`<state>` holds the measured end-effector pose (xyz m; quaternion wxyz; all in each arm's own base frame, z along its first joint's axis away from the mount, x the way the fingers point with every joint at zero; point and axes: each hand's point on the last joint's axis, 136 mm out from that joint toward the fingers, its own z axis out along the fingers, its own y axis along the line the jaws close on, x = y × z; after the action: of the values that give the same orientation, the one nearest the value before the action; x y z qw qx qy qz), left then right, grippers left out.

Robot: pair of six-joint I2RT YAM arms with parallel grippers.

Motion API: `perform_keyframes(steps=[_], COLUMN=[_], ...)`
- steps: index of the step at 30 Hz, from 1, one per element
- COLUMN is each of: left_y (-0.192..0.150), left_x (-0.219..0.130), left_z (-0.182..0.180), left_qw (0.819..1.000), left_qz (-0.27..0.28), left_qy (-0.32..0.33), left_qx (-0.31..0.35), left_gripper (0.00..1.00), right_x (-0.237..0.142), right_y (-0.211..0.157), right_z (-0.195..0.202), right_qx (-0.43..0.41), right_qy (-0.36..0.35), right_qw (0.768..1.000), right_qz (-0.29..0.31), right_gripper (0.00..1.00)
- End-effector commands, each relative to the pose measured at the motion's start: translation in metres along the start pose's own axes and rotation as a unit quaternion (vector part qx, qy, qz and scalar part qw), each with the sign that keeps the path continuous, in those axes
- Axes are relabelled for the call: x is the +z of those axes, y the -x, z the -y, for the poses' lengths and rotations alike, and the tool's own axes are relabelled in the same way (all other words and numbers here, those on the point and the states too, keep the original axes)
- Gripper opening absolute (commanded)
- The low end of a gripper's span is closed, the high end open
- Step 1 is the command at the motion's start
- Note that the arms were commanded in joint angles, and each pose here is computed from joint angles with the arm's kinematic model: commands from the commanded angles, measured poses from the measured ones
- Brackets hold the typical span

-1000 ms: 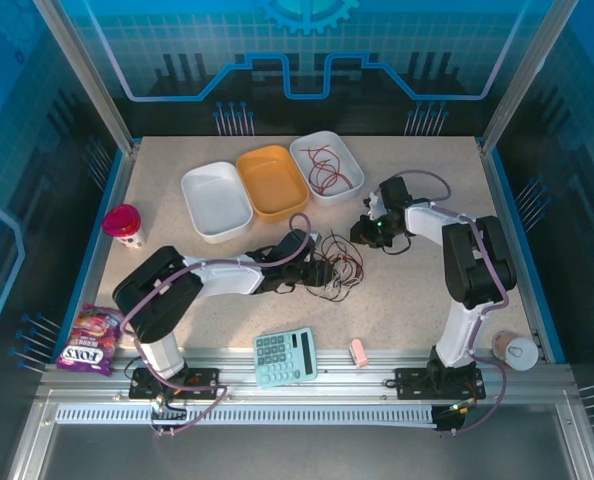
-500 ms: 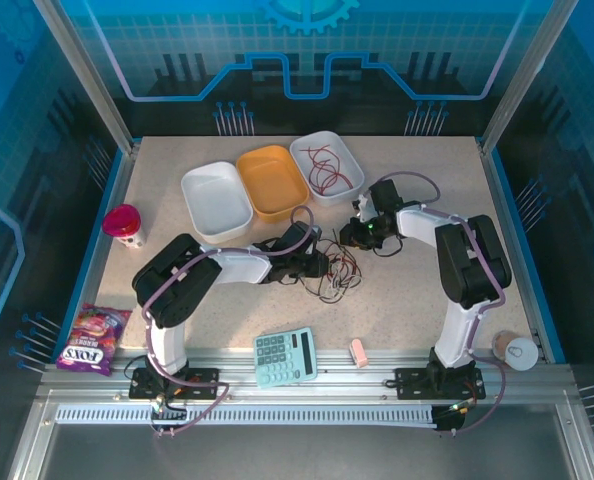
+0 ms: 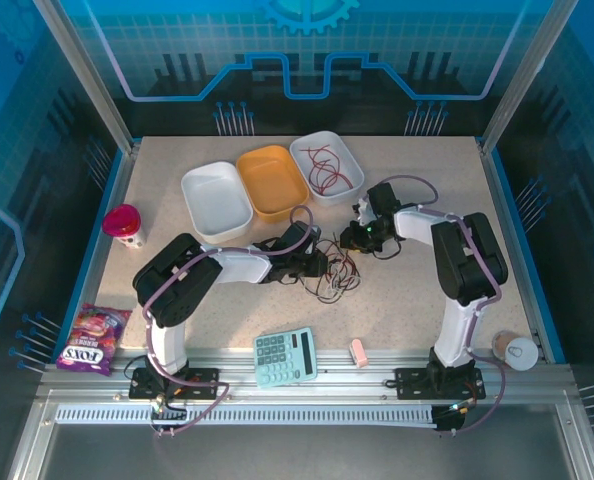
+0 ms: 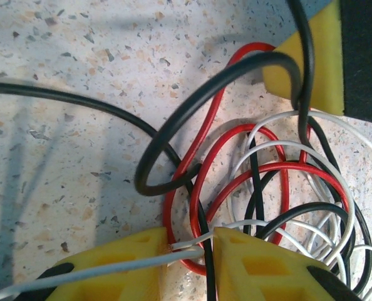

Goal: Untangle the cables

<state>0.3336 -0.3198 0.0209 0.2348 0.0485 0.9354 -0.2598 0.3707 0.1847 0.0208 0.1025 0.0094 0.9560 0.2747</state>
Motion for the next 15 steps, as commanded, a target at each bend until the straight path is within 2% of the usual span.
perform_keyframes(steps=[1, 15], left_y=[-0.008, -0.006], left_x=[0.01, 0.01], left_z=[-0.008, -0.008], left_qw=[1.0, 1.0], left_qz=[-0.014, -0.012], left_qy=[0.007, 0.006], left_qx=[-0.007, -0.007], left_gripper=[0.27, 0.27], right_x=[-0.016, 0.012], right_y=[0.002, -0.008], right_z=[0.005, 0.009], right_qx=[-0.002, 0.022], right_qy=[-0.036, -0.014], right_qw=[0.999, 1.0], right_qz=[0.027, -0.011], right_gripper=[0.26, 0.25])
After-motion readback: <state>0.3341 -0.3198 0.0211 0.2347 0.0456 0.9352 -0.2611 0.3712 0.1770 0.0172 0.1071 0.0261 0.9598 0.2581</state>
